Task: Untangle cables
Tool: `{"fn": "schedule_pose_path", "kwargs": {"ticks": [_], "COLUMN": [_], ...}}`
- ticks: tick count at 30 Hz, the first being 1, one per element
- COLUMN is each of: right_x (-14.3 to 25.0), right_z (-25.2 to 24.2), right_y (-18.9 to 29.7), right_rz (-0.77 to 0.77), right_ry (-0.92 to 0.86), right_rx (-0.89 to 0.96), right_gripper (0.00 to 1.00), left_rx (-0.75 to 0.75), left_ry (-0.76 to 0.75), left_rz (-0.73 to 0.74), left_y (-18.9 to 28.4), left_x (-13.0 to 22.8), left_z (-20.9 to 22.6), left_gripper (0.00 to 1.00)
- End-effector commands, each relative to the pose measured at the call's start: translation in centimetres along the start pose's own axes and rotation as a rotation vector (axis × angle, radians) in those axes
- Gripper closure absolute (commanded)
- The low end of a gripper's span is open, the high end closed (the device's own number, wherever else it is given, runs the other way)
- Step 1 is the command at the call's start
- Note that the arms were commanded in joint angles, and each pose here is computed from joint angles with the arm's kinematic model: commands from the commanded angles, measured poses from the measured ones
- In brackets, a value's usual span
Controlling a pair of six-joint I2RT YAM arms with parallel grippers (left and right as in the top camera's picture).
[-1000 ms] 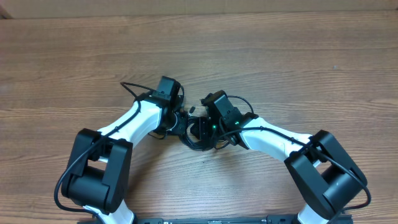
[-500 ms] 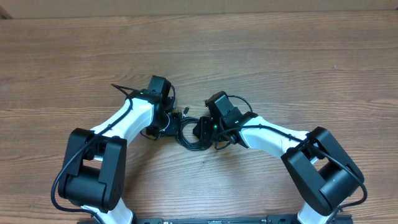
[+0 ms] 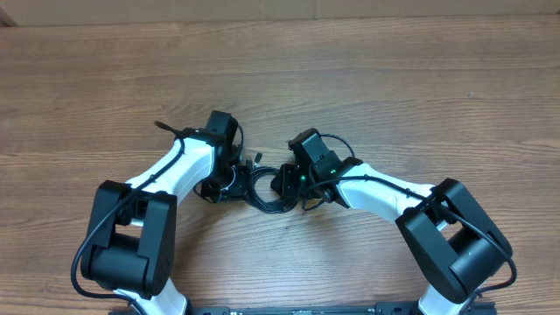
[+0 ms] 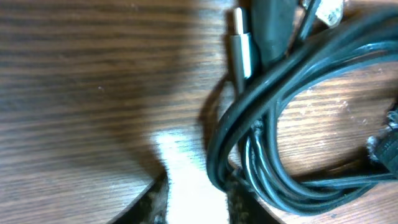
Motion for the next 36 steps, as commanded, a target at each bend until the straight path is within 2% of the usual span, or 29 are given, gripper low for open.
{"fn": "schedule_pose_path", "kwargs": {"ticks": [1,2,6,14,15,18,21,22,24,25,27,28,33,36], "right_x": [0.0,0.0,0.0,0.0,0.0,0.0,0.0,0.0,0.0,0.0,0.0,0.0,0.1,0.1], "right_z": [-1.1,-1.1,-1.1,-1.1,-1.1,-1.1,-1.1,-1.1,-1.1,-1.1,-1.1,-1.1,-1.2,-1.2], "right_y": [-0.3,-0.3,-0.3,-0.3,-0.3,-0.3,-0.3,-0.3,-0.3,-0.3,-0.3,-0.3,-0.3,-0.3], "right_rz": [-0.005,-0.004,-0.005,-0.005,-0.004,-0.003,-0.004,-0.005,-0.004,-0.004,-0.004,-0.004,0.000,0.001], "right_ry": [-0.018,-0.017,-0.017,-0.017,-0.017,-0.018,-0.018,-0.017,-0.017,-0.017,-0.017,-0.017,-0.019,-0.019], "right_rx": [0.052,0.052,0.052,0.051,0.052,0.054,0.053,0.052,0.052,0.052,0.052,0.052,0.056,0.057], "right_gripper": [0.69,0.69,0.69,0.69,0.68,0.68,0.64,0.64,0.64,0.64,0.64,0.63,0.60,0.60], "left_rx": [-0.178,-0.195,-0.213,-0.205,-0.200,-0.174,-0.184,-0.188,-0.193,-0.188,-0.165,-0.145,-0.060,-0.061], "left_ry": [0.057,0.067,0.083,0.079,0.079,0.074,0.084,0.090,0.114,0.125,0.147,0.160,0.158,0.150], "left_rz": [0.018,0.002,-0.040,-0.053,-0.052,-0.038,-0.003,0.010,0.048,0.062,0.094,0.105,0.127,0.127], "left_y": [-2.8,-2.8,-2.7,-2.7,-2.7,-2.8,-2.6,-2.5,-1.5,-1.1,0.0,0.7,1.8,1.7], "left_x": [0.5,0.3,-0.4,-0.7,-0.7,-0.5,0.0,0.2,0.3,0.3,0.2,0.0,-0.4,-0.3], "left_z": [2.9,3.1,3.2,3.1,3.0,2.7,3.1,3.2,3.5,3.6,3.5,3.4,2.5,2.3], "left_gripper": [0.80,0.84,0.89,0.87,0.86,0.66,0.67,0.63,0.62,0.63,0.71,0.71,0.62,0.61]}}
Point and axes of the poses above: each gripper's point midway between its finger pads, its own y axis back along the fingers, its own z axis along the line the jaws close on, x = y × z, the point moved 6 cm from there along y, back along the fingers, and after that the axes turned 1 degree about y, right-handed, at the moved point
